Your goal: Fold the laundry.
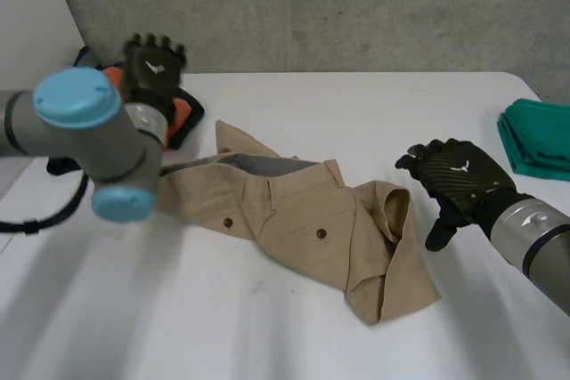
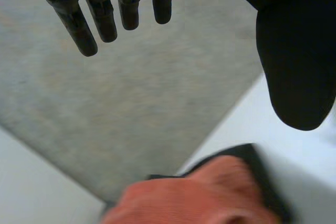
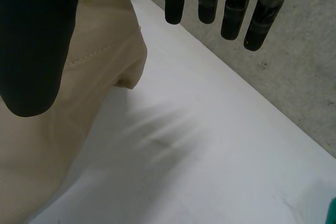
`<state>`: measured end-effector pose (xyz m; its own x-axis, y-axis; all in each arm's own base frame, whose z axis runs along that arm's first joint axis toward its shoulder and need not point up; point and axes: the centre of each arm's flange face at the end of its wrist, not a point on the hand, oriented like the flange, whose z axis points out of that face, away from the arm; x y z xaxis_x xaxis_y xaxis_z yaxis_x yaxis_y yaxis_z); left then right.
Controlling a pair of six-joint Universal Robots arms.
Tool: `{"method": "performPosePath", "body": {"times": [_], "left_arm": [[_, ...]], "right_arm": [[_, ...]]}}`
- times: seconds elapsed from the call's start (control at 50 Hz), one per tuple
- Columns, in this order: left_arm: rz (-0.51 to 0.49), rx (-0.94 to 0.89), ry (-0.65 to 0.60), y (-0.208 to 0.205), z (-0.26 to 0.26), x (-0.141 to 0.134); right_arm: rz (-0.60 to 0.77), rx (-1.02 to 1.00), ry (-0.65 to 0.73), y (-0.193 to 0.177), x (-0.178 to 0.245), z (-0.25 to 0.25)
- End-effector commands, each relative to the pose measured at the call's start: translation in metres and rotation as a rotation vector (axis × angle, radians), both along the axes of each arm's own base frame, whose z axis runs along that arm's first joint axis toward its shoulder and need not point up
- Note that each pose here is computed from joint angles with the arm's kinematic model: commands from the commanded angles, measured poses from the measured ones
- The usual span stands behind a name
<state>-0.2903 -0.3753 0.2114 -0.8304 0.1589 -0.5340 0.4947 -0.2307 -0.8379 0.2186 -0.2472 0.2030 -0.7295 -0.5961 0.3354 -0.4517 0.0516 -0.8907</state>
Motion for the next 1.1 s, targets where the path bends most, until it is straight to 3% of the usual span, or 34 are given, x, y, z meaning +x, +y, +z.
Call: {"method": "performPosePath", "body": {"times": [0.02, 0.18, 0.44, 0.66, 0.78, 0.92, 1.0, 1.1], "left_arm": [[-0.149, 0.186, -0.093, 0.078, -0.018, -0.015], [-0.218, 0.349, -0.158, 0.115, -0.036, -0.005], [-0.196, 0.291, -0.130, 0.089, -0.057, -0.011], [-0.155, 0.113, -0.064, 0.071, -0.016, -0.010], [-0.054, -0.040, 0.016, 0.046, 0.032, -0.007], [-0.137, -0.175, 0.098, 0.063, 0.080, -0.042], [-0.161, -0.134, 0.074, 0.076, 0.073, -0.047], [-0.166, 0.077, -0.036, 0.101, 0.039, -0.030]], "right_arm": [[0.005, -0.045, -0.010, 0.005, -0.001, 0.018], [0.085, -0.049, 0.023, 0.022, 0.002, 0.028], [0.249, 0.048, 0.139, 0.040, 0.032, -0.022], [0.175, -0.052, 0.128, 0.027, 0.028, -0.001], [0.061, -0.131, 0.069, 0.009, 0.014, 0.024], [-0.027, -0.121, -0.028, -0.006, 0.001, 0.037], [-0.029, -0.104, -0.028, -0.004, 0.000, 0.033], [-0.025, -0.089, -0.024, -0.002, 0.000, 0.028]]}}
